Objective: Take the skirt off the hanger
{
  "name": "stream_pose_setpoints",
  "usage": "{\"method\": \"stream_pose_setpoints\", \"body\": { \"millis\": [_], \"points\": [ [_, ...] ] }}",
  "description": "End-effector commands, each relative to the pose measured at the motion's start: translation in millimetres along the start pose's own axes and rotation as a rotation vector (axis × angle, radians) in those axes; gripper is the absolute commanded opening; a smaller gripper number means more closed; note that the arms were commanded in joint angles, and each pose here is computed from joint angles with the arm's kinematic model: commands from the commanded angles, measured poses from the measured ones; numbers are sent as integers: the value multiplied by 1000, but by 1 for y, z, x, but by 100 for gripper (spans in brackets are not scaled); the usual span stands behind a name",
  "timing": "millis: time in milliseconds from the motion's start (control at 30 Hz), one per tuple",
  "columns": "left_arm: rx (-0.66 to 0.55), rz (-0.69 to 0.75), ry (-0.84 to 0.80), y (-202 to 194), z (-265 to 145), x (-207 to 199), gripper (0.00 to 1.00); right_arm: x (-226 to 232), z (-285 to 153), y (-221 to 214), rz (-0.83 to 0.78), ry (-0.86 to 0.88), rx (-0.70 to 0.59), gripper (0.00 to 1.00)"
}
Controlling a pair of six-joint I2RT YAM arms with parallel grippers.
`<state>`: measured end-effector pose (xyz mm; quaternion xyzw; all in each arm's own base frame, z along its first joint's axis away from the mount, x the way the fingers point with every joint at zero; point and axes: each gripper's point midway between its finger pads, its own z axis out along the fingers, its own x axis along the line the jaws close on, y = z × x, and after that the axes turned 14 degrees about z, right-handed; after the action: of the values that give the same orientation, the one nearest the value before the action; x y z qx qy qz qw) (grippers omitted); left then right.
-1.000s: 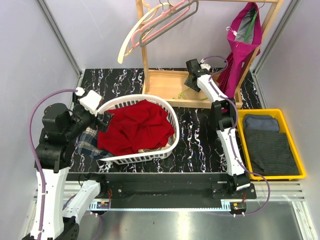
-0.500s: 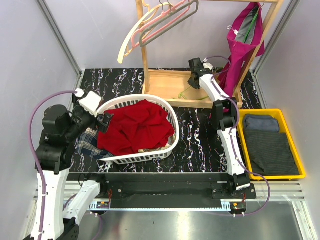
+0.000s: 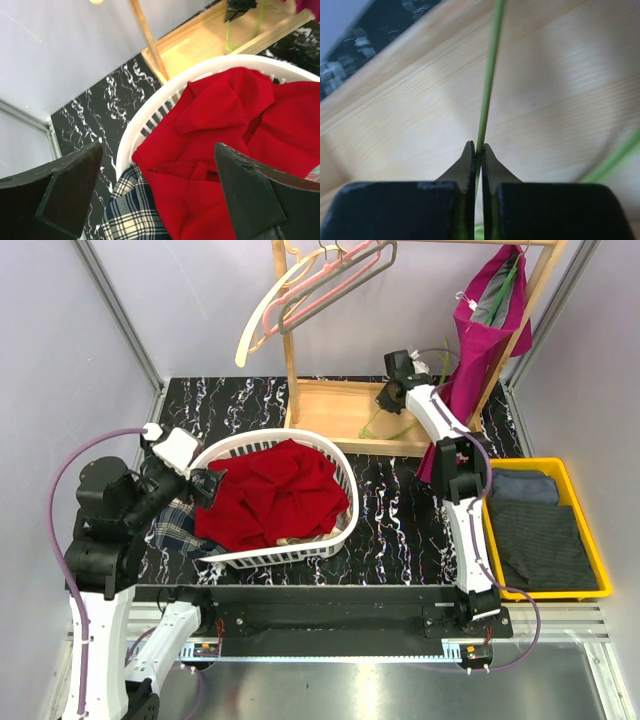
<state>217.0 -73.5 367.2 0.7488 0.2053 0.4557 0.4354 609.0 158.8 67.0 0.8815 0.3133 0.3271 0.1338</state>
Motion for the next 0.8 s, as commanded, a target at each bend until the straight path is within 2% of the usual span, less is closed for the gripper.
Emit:
{"method": "stream_pose_setpoints", "body": {
  "millis": [0, 33, 67, 200, 233, 267, 333, 367, 433, 467, 533, 567, 667, 700, 733, 767],
  "points": [
    [-138, 23, -15, 39, -14, -1, 99, 150, -205, 41, -46, 568, -92, 0],
    [-148, 27, -21, 41, -16, -2, 99, 156, -228, 41, -52, 608, -97, 0],
    [-156, 29, -29, 42, -17, -4, 99, 162, -269, 46, -43, 673, -107, 0],
    [-188, 55, -46, 48, -22, -9, 99, 157, -356, 43, 10, 817, -86, 0],
    [-192, 59, -45, 49, -23, -9, 99, 153, -398, 50, 49, 882, -98, 0],
    [-197, 61, -45, 50, -24, -9, 99, 143, -394, 39, 62, 873, -68, 0],
    [-213, 62, -49, 55, -28, -10, 99, 132, -435, 33, 88, 955, -18, 0],
    [-220, 63, -52, 57, -29, -11, 99, 122, -431, 23, 91, 941, 17, 0],
    [-245, 59, -63, 65, -33, -12, 99, 108, -461, 14, 108, 990, 77, 0],
    [-250, 52, -70, 67, -33, -13, 99, 98, -456, 5, 110, 975, 111, 0],
    [-280, 14, -85, 76, -33, -14, 99, 88, -484, -8, 102, 1036, 196, 0],
    [-298, -9, -88, 81, -33, -14, 99, 81, -483, -16, 101, 1030, 229, 0],
    [-373, -242, -137, 104, -24, -13, 99, 69, -509, -30, 109, 1097, 328, 0],
    [-386, -444, -217, 115, -23, -22, 99, 66, -517, -37, 95, 1121, 372, 0],
    [-438, -508, -270, 130, -21, -23, 99, 65, -528, -39, 107, 1149, 406, 0],
    [-425, -615, -351, 132, -8, -27, 99, 67, -537, -41, 101, 1185, 426, 0]
  ]
}}
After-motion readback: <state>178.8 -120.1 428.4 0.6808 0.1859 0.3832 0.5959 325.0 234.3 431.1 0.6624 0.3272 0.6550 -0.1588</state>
